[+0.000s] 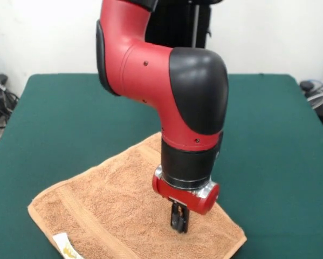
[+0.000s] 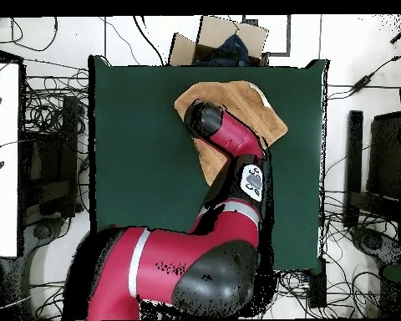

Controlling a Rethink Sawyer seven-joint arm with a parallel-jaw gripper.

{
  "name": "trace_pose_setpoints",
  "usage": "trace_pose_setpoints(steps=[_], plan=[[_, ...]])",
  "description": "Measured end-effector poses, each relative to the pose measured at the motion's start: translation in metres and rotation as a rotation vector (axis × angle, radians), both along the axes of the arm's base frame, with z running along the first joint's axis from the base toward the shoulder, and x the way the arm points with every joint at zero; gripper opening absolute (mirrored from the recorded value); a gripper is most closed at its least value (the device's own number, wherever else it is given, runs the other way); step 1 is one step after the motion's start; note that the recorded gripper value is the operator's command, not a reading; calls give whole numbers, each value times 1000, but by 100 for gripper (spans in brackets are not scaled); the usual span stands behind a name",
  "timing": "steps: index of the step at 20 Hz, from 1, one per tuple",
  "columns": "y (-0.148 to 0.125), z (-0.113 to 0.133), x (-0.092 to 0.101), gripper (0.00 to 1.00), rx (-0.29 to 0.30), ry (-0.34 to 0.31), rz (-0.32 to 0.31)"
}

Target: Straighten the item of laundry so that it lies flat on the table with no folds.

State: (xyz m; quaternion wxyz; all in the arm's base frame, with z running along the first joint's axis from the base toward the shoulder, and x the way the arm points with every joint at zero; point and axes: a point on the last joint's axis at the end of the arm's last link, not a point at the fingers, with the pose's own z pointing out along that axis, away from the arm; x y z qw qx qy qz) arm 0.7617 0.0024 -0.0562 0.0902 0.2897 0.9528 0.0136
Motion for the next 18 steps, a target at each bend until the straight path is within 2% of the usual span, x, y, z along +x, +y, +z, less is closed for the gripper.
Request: trace_pose_setpoints(steps=[8,13,18], plan=[[-11,2,-21,0,29,13,-66],[-25,0,-40,0,49,-20,-158],[-27,0,-46,0,54,-51,-192]])
